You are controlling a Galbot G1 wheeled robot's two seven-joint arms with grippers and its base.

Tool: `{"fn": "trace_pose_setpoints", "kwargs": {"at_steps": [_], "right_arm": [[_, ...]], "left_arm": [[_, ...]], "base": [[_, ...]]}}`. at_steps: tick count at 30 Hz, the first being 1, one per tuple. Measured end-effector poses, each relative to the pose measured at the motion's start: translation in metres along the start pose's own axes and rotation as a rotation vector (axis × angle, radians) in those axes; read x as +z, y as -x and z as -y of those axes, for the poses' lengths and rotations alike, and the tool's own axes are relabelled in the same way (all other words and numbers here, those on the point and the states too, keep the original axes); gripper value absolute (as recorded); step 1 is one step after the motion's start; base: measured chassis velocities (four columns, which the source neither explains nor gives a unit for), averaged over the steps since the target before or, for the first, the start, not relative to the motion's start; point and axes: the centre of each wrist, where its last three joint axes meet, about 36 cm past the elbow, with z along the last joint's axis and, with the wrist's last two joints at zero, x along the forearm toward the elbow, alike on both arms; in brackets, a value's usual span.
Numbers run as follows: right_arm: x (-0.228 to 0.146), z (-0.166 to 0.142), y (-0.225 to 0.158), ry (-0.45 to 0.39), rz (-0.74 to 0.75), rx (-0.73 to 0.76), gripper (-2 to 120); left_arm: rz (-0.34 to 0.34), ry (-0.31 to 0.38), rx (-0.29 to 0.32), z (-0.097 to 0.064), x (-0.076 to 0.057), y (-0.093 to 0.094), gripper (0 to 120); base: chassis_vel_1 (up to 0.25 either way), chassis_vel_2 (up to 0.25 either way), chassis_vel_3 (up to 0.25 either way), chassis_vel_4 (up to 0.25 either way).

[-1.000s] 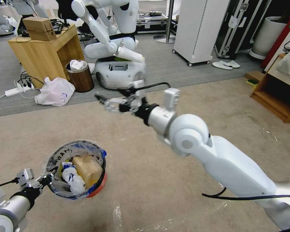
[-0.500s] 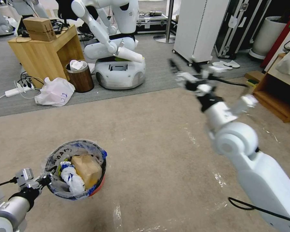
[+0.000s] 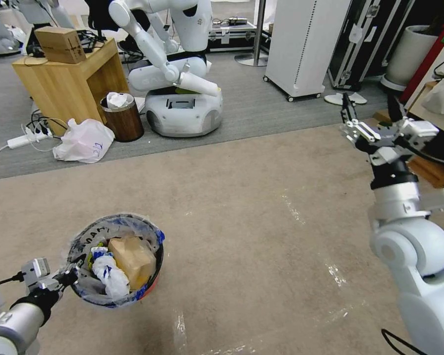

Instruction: Pick up the trash bin and place the garbage on the floor into it.

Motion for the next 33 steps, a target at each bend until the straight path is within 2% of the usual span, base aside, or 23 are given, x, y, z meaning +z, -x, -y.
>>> {"fn": "trace_pose_setpoints", "kwargs": {"at_steps": [12,15,18,20,33], "right_arm": [[-0.006,0.008,-0.011,-0.026,-0.011,0.030,98],[-0.005,0.010,-0.013,-0.033,-0.024,0.045,98],[-0.005,0.011,-0.013,-0.036,-0.026,0.047,98],[-0.008,0.014,-0.012,-0.050,-0.028,0.049,98],[-0.008,0.018,-0.010,-0.059,-0.042,0.053,98]], "left_arm": [[-0.004,-0.131,0.023,-0.018,-0.002,0.005,1],[-0.013,-0.197,0.023,-0.032,0.006,0.015,1],[-0.014,-0.210,0.023,-0.035,0.007,0.017,1],[-0.017,-0.258,0.033,-0.046,0.014,0.024,1],[-0.010,-0.367,0.009,-0.071,0.025,0.040,1]], "base": [[0.000,0.000,0.000,0.000],[0.000,0.000,0.000,0.000],[0.000,0.000,0.000,0.000],[0.000,0.000,0.000,0.000],[0.000,0.000,0.000,0.000]]}}
